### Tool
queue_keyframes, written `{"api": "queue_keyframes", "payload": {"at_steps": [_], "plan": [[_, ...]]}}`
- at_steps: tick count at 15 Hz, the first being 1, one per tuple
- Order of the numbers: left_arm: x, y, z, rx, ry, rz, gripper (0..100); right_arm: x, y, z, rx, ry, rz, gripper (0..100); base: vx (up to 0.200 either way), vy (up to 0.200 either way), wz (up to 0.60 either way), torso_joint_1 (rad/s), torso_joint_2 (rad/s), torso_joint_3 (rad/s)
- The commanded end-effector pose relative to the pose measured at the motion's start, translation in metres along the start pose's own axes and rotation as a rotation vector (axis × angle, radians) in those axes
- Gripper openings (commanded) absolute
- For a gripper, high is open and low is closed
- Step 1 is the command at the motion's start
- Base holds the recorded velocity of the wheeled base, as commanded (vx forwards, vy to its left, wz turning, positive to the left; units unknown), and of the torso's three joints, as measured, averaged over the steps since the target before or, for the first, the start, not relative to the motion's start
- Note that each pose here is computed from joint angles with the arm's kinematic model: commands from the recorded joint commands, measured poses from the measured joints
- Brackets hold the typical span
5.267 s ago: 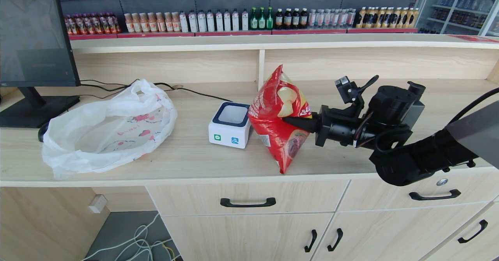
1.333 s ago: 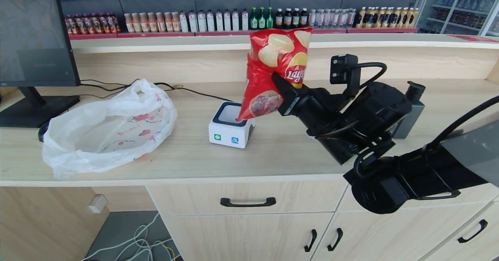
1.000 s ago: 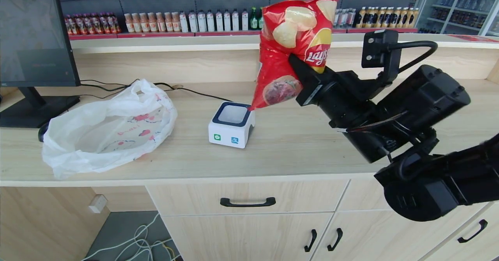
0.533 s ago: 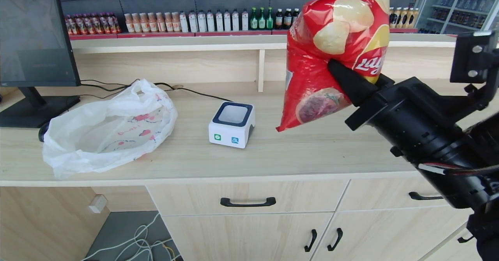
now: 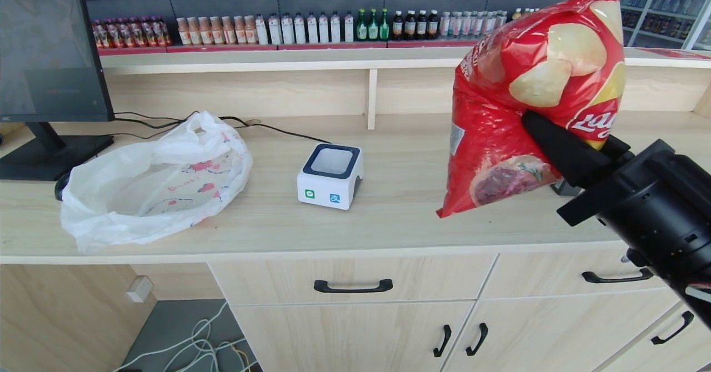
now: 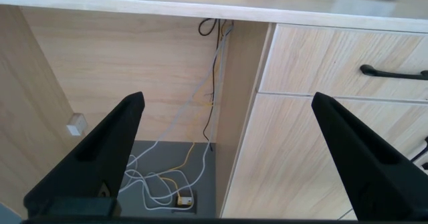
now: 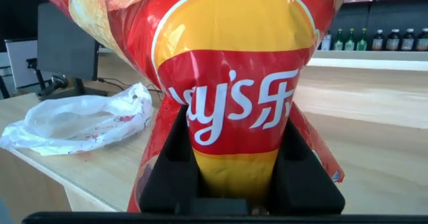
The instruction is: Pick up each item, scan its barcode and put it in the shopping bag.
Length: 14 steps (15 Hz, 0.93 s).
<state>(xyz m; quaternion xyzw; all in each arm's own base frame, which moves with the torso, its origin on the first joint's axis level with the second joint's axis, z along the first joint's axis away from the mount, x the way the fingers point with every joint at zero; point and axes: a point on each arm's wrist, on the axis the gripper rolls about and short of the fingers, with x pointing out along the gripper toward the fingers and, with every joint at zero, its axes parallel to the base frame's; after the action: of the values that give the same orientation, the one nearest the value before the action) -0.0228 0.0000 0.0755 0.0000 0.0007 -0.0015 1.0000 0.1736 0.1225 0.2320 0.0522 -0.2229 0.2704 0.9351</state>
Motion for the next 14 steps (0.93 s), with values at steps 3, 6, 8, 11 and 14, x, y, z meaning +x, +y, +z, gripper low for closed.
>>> {"api": "queue_keyframes", "payload": {"at_steps": [3, 6, 8, 11, 14], "plan": [[0.0, 0.0, 0.0, -0.003, 0.0, 0.0, 100, 0.004, -0.007, 0.0, 0.008, 0.021, -0.035, 0, -0.2, 0.0, 0.0, -0.004, 0.0, 0.001], [0.0, 0.0, 0.0, -0.003, -0.001, 0.0, 100, -0.003, -0.014, -0.005, -0.023, 0.037, -0.068, 0, -0.2, 0.0, 0.0, -0.004, 0.0, 0.002], [0.0, 0.0, 0.0, -0.003, -0.001, 0.001, 100, -0.004, -0.016, -0.006, -0.028, 0.039, -0.076, 0, -0.2, 0.0, 0.0, 0.005, 0.0, 0.007], [0.0, 0.0, 0.0, -0.002, 0.0, 0.0, 100, -0.003, -0.024, -0.007, -0.015, 0.05, -0.108, 0, -0.2, 0.0, 0.0, 0.004, 0.0, -0.001], [0.0, 0.0, 0.0, -0.002, 0.0, 0.0, 100, -0.003, -0.024, -0.009, 0.001, 0.065, -0.112, 0, 0.0, 0.0, 0.0, 0.0, 0.0, 0.0]]}}
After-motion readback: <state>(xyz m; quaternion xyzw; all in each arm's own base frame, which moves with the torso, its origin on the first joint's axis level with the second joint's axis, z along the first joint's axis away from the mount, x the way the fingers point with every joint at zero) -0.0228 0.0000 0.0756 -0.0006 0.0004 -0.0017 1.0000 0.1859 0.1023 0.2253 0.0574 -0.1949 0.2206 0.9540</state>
